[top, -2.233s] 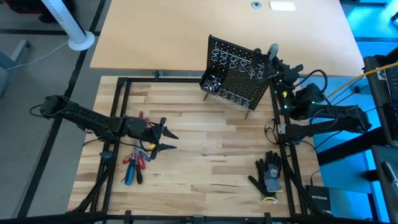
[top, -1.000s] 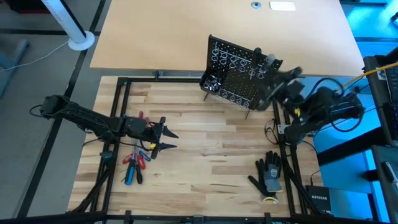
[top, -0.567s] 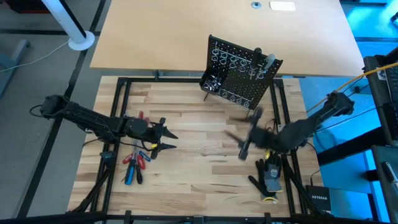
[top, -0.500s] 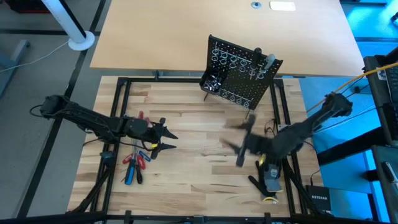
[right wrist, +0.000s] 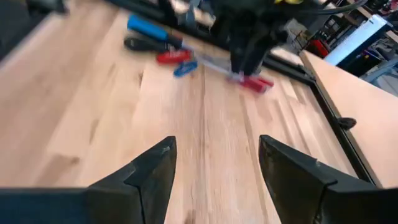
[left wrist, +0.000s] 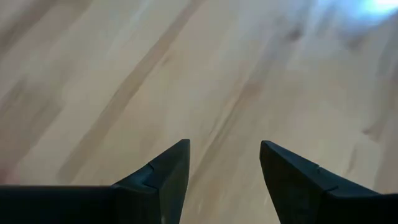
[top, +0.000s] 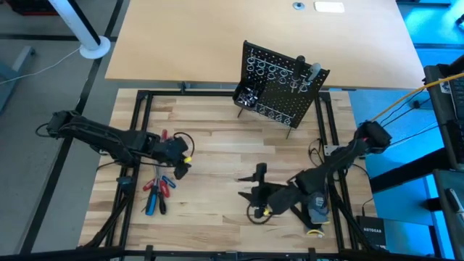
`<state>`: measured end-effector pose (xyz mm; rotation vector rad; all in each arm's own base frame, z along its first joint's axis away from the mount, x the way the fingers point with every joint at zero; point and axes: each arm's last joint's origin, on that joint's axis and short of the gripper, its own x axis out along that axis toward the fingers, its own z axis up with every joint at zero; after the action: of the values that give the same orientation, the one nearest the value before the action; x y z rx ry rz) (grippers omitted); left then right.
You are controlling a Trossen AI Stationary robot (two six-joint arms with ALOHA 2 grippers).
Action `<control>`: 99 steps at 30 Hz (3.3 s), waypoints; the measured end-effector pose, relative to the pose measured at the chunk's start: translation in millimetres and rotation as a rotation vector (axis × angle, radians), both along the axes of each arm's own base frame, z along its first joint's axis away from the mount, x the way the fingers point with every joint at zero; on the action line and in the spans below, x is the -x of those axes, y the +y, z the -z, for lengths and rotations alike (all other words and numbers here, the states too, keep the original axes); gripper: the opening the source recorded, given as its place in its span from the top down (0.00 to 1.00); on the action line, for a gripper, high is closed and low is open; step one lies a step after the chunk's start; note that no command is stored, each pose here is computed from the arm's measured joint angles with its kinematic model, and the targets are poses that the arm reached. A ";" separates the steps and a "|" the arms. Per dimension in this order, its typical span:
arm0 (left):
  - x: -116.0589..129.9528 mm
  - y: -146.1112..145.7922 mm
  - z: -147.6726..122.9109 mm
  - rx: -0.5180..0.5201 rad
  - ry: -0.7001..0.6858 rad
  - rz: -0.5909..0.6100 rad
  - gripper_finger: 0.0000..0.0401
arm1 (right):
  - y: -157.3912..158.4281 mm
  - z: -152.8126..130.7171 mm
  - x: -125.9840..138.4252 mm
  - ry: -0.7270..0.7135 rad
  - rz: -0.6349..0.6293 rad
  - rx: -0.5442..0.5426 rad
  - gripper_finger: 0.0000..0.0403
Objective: Hang tools onto peg board
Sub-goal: Hang the right red screwdriver on the black pegboard
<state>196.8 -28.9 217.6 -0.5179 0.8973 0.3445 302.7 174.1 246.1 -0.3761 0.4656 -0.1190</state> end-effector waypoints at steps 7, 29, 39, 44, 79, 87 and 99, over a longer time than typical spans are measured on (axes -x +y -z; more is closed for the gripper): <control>21.4 4.0 7.7 0.054 0.231 -0.207 0.54 | -19.5 21.2 -19.5 0.069 0.046 0.013 0.44; 44.4 16.4 38.9 -0.023 0.310 -0.577 0.54 | -44.1 60.7 -45.5 0.188 0.053 -0.010 0.44; 46.3 23.1 56.6 -0.020 0.272 -0.621 0.54 | -43.1 58.1 -47.6 0.160 0.034 -0.002 0.44; 47.6 28.3 67.6 -0.012 0.242 -0.649 0.54 | -43.4 58.0 -47.8 0.159 0.036 -0.004 0.44; 49.9 41.5 92.3 -0.085 0.177 -0.541 0.80 | -46.8 59.1 -48.2 0.153 0.089 -0.093 0.44; 36.0 42.8 84.0 -0.128 0.052 -0.491 0.79 | -35.8 54.9 -39.0 0.133 0.144 -0.085 0.44; -5.8 46.5 6.6 -0.376 -0.179 -0.376 0.79 | -14.7 44.5 -24.1 0.059 0.193 -0.023 0.44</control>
<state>202.6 17.6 210.9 -0.3583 0.5400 0.7801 326.8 159.4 201.6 -0.3119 0.5605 -0.2905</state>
